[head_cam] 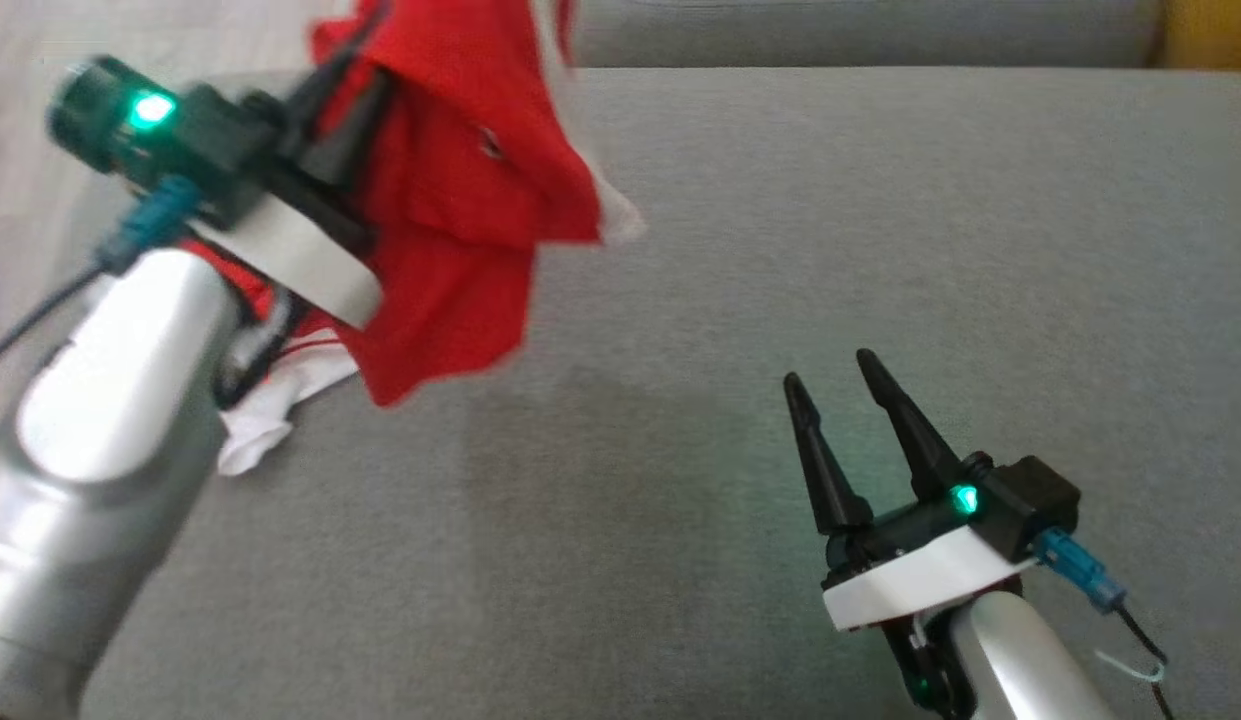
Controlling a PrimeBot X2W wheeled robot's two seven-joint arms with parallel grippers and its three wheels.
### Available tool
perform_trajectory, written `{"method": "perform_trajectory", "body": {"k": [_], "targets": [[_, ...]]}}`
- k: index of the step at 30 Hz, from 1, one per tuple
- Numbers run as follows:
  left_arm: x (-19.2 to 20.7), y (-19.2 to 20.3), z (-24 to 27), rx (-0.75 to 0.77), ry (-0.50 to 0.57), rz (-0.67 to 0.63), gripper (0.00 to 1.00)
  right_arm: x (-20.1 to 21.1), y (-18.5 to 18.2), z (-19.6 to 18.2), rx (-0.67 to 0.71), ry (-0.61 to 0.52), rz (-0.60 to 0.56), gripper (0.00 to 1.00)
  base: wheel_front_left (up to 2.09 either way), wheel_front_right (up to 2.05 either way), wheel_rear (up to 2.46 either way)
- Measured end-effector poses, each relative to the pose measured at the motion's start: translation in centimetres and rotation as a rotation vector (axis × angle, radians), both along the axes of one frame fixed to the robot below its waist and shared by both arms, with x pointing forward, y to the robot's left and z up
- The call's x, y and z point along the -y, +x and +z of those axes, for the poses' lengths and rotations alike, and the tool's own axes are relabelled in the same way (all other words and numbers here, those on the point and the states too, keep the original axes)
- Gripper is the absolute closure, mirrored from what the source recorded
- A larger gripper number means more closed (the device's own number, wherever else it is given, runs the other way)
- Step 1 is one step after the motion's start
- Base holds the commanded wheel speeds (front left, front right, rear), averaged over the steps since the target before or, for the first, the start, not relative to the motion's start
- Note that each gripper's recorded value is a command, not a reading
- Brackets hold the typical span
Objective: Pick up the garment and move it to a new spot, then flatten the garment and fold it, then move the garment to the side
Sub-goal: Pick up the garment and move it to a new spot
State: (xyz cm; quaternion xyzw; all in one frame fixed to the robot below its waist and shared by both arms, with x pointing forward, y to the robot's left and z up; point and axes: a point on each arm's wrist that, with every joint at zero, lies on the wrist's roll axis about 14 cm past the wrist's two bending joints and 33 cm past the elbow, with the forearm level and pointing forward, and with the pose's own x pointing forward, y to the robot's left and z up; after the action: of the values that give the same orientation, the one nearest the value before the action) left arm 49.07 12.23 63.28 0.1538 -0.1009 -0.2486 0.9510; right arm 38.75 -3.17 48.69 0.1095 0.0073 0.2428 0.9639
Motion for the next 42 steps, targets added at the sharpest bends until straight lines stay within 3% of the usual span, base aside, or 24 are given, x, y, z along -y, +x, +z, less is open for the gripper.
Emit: {"method": "perform_trajectory", "body": {"k": [14,15,16,17,22,28,35,42], "targets": [[17.9,-1.9,-10.6,-0.260,0.031,-0.433,1.00,9.9,1.4,1.8,0.043,0.015,-0.295,0.00,0.00,0.00,0.00],[20.0,-1.9,-12.1,-0.299,0.024,-0.473,0.91,11.3,1.1,1.4,0.030,0.009,-0.339,0.00,0.00,0.00,0.00],[21.0,-2.0,-13.1,-0.325,0.025,-0.490,0.30,12.1,1.0,1.2,0.024,0.005,-0.361,0.00,0.00,0.00,0.00],[21.6,-1.9,-14.4,-0.358,0.039,-0.497,0.00,12.7,0.9,1.0,0.017,-0.001,-0.380,0.00,0.00,0.00,0.00],[22.7,-1.8,-19.2,-0.451,0.072,-0.510,0.00,14.6,0.5,-0.1,-0.018,-0.025,-0.438,0.00,0.00,0.00,0.00],[21.5,-1.1,-18.1,-0.390,-0.001,-0.456,0.00,14.2,1.0,-0.2,-0.014,-0.024,-0.425,0.00,0.00,0.00,0.00],[14.7,0.8,-12.1,-0.256,-0.166,-0.212,0.00,12.3,1.6,0.8,0.025,-0.019,-0.366,0.00,0.00,0.00,0.00],[6.8,-3.1,-12.3,-0.245,-0.230,0.016,0.00,10.2,0.8,0.7,0.021,-0.015,-0.309,0.00,0.00,0.00,0.00]]}}
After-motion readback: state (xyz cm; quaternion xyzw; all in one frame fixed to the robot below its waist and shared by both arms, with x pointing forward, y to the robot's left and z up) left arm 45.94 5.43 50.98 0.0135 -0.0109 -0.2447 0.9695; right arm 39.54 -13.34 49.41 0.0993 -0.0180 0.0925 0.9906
